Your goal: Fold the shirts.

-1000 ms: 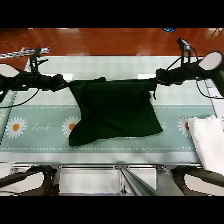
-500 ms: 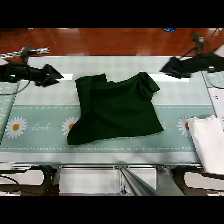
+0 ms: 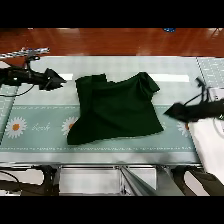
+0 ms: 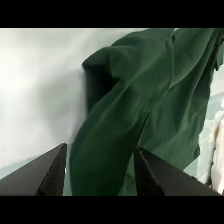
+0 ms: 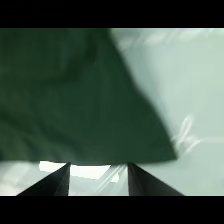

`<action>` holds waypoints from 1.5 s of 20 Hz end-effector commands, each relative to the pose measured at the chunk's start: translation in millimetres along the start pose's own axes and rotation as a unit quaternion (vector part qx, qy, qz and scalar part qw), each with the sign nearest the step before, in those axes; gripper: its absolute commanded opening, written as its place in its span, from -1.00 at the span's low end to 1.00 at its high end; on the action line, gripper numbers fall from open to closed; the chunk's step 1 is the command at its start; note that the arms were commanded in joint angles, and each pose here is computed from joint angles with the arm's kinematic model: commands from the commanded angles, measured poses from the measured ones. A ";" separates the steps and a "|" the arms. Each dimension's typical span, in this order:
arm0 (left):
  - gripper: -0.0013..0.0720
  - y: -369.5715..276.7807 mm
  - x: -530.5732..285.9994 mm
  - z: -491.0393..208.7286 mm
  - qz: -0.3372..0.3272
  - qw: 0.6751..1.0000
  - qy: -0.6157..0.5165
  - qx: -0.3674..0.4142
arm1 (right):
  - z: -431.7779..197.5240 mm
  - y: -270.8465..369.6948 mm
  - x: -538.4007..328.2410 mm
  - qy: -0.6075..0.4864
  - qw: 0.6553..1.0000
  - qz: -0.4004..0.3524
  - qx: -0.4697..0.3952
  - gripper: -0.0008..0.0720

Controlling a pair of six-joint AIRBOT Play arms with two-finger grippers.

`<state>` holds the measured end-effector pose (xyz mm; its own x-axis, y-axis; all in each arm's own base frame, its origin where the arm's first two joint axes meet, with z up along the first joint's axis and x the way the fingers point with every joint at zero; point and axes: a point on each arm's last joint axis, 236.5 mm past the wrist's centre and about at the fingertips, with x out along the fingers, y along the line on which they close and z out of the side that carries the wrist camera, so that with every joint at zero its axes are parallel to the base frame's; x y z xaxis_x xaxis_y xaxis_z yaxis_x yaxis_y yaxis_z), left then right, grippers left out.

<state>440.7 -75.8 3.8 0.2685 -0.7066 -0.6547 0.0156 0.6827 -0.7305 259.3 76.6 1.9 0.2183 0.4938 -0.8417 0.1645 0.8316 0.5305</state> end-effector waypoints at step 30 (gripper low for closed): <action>-0.91 -40.4 97.2 5.5 -0.049 0.994 0.062 0.069 | -57.4 54.2 148.8 0.057 0.995 0.027 0.081 0.15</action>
<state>471.7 -170.4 -29.4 0.1394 -0.7827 -0.6066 0.1704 0.6224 -0.7639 222.6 208.1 -97.7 0.0607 0.5759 -0.8153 0.2963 0.7695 0.5657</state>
